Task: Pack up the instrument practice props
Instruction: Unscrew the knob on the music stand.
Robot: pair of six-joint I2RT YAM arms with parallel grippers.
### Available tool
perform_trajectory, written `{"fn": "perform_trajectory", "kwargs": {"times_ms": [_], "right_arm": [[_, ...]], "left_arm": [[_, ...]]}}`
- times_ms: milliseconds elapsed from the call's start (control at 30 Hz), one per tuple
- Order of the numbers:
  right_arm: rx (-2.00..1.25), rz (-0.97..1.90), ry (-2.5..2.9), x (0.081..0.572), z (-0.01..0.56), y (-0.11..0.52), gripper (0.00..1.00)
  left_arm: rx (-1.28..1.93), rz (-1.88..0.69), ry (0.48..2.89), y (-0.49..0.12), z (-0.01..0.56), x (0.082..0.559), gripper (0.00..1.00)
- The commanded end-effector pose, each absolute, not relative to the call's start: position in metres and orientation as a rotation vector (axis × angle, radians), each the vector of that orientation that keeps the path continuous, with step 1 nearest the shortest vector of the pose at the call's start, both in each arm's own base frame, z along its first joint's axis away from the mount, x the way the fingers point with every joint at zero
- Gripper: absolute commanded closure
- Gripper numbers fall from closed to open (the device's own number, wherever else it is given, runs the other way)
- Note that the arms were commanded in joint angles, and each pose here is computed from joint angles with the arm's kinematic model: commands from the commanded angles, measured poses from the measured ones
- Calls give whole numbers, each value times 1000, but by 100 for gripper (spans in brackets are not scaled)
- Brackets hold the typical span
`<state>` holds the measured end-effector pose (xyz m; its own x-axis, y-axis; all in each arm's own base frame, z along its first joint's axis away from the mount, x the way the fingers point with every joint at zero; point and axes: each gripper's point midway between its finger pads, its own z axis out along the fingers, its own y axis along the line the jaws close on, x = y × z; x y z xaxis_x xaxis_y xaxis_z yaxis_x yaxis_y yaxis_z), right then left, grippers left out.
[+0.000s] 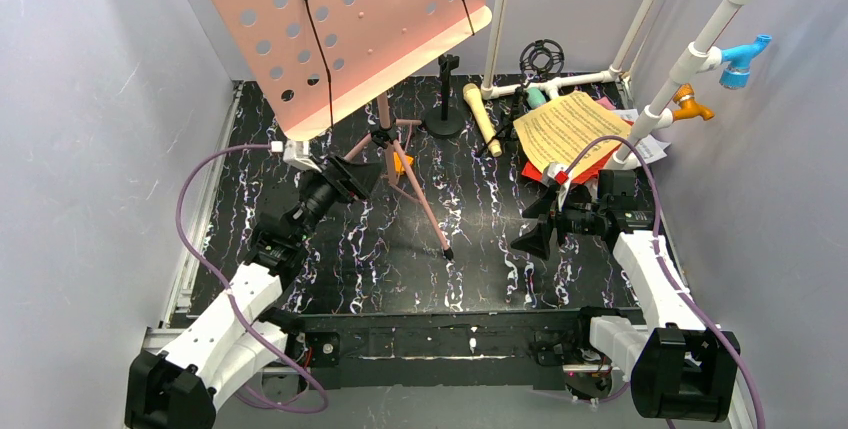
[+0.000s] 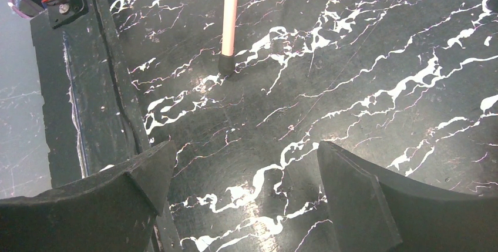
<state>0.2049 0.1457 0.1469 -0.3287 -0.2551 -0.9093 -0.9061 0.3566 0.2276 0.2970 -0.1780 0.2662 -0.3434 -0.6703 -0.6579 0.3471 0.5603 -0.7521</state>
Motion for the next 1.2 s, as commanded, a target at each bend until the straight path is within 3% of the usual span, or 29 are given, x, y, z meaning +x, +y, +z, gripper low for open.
{"fn": "perform_trajectory", "kwargs": {"times_ms": [0,133,267,333,433,500,733,1167], "right_arm": [[-1038,975,1756,206,149,145,0],[-1037,968,1757,206,149,144,0],[-1035,969,1760,207,149,144,0],[-1034,969,1761,207,149,144,0],[-1035,969,1760,207,148,144,0],[-1033,967,1763,207,148,144,0],[-1028,970,1771,207,146,143,0],[-1020,972,1781,208,143,142,0]], "left_arm": [[363,-746,1600,-184,247,281,21],[608,-517,1539,-173,228,283,15],[722,-373,1480,-165,226,289,15],[764,-303,1453,-161,227,292,17],[818,-203,1424,-154,229,299,32],[856,-156,1398,-154,232,301,36],[1162,256,1220,-167,240,296,35],[1360,521,1049,-187,265,310,43]]}}
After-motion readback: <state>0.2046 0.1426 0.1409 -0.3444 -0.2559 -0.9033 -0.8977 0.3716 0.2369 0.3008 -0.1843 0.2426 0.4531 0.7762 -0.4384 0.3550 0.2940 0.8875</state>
